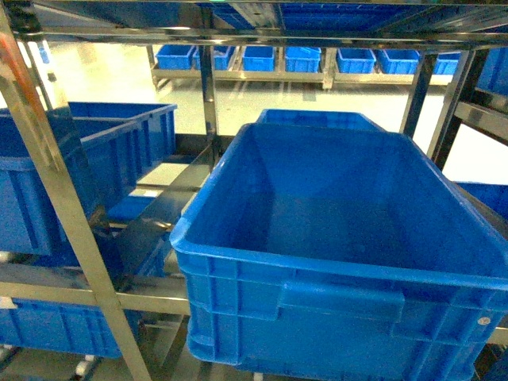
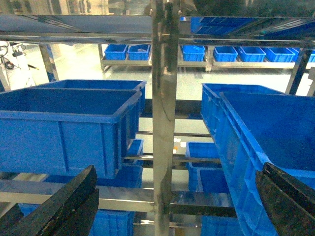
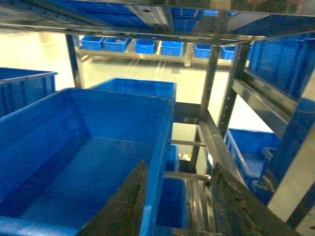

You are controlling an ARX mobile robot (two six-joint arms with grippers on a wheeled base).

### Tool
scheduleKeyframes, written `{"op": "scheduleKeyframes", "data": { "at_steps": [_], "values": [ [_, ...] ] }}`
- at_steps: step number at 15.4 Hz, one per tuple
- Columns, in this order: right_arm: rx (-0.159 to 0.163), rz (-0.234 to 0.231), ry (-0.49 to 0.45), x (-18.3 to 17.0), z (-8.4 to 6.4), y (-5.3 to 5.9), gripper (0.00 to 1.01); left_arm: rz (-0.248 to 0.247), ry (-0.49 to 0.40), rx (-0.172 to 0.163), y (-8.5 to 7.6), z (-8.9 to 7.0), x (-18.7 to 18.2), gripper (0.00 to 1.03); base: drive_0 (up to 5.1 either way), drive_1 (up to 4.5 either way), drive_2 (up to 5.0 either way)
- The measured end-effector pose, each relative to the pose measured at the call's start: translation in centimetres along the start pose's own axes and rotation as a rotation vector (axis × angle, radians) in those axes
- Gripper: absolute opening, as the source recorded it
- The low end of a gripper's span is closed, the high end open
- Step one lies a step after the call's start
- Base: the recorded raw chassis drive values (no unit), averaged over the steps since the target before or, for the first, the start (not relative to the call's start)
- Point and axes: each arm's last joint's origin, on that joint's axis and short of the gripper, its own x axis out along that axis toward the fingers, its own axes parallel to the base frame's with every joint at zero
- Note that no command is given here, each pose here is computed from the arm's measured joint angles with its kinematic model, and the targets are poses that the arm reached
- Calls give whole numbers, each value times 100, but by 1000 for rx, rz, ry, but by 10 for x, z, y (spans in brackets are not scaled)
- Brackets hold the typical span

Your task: Pick red block from blue box to shelf

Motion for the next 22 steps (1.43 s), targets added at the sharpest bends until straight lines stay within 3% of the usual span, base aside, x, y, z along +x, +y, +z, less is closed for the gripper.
{"op": "scheduleKeyframes", "data": {
  "at_steps": [1, 2, 3, 4, 22],
  "values": [
    [4, 11, 1, -6, 0, -7, 33, -2, 0, 0, 0, 0, 0, 98, 0, 0, 0],
    [8, -14, 4, -14, -1, -12, 19, -1, 0, 0, 0, 0, 0, 98, 0, 0, 0],
    [8, -4, -1, -19, 0, -11, 6, -1, -1, 0, 0, 0, 0, 98, 0, 0, 0],
    [10, 1, -4, -24, 1, -11, 2, -2, -1, 0, 0, 0, 0, 98, 0, 0, 0],
    [15, 1, -33, -72, 8, -11, 2, -2, 0, 0, 0, 0, 0, 98, 0, 0, 0]
  ]
}}
